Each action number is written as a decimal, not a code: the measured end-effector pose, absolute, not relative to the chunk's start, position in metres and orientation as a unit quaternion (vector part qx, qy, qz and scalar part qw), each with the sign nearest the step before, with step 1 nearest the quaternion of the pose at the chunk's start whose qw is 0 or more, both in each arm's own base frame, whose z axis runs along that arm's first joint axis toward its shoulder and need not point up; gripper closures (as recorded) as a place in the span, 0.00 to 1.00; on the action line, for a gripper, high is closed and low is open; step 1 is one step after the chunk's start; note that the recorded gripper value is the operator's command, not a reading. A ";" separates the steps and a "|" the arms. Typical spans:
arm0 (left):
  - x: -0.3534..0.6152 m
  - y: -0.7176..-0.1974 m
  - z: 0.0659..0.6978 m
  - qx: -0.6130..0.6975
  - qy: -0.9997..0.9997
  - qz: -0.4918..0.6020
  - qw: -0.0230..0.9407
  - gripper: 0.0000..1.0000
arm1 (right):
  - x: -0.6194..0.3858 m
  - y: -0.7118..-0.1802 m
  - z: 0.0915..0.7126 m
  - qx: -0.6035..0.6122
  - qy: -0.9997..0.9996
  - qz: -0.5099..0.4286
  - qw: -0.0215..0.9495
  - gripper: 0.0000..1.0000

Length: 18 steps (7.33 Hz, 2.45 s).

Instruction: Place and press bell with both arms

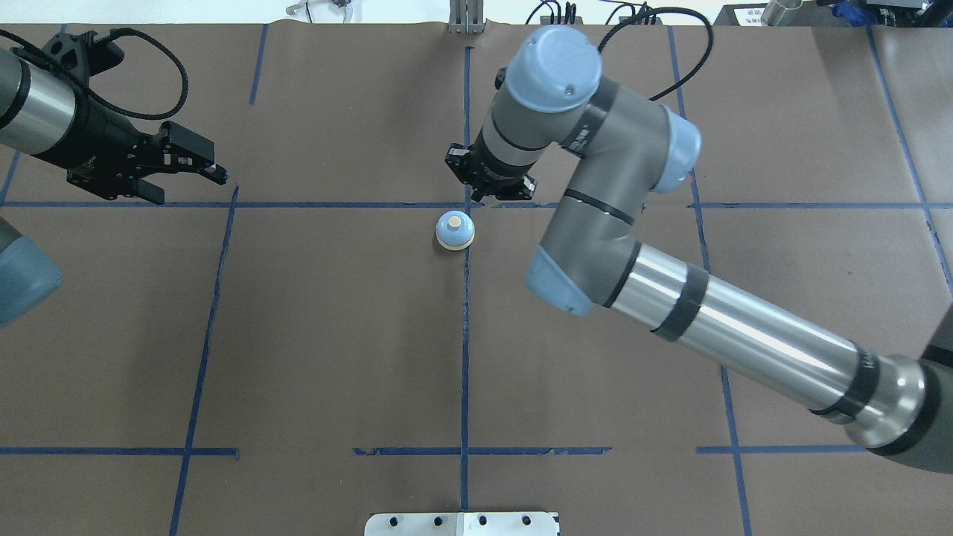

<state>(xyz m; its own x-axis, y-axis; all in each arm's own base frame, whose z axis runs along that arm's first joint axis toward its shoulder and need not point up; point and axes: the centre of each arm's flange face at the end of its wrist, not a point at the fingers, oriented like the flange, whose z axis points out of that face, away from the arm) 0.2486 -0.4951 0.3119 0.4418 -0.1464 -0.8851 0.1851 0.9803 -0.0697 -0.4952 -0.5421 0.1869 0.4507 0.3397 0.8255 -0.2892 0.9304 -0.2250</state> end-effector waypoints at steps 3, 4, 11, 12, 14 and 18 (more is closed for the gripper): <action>0.232 -0.509 0.350 0.051 0.492 -0.049 0.868 0.01 | -0.276 -0.558 0.305 -0.031 -0.504 0.173 0.846 0.00; 0.211 -0.520 0.377 0.071 0.472 -0.024 0.878 0.01 | -0.208 -0.555 0.356 -0.017 -0.496 0.157 0.854 0.00; -0.043 -0.547 0.615 0.103 0.362 0.141 0.915 0.00 | 0.087 -0.468 0.591 0.064 -0.388 -0.003 0.920 0.00; -0.056 -0.530 0.630 0.066 0.381 0.128 0.913 0.00 | 0.093 -0.462 0.599 0.060 -0.382 -0.011 0.922 0.00; -0.064 -0.484 0.651 0.023 0.394 0.104 0.913 0.00 | 0.093 -0.443 0.617 0.045 -0.379 -0.017 0.924 0.00; -0.064 -0.445 0.659 -0.016 0.399 0.060 0.915 0.00 | 0.086 -0.375 0.644 0.025 -0.378 -0.053 0.924 0.00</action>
<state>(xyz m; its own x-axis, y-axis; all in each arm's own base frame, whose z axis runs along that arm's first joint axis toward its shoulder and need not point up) -0.0638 -0.4454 0.6586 0.6748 0.0977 -0.7315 -0.1232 0.9922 0.0189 0.0863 -0.3747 0.6438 0.7091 -0.1162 0.6955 0.0792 0.9932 0.0853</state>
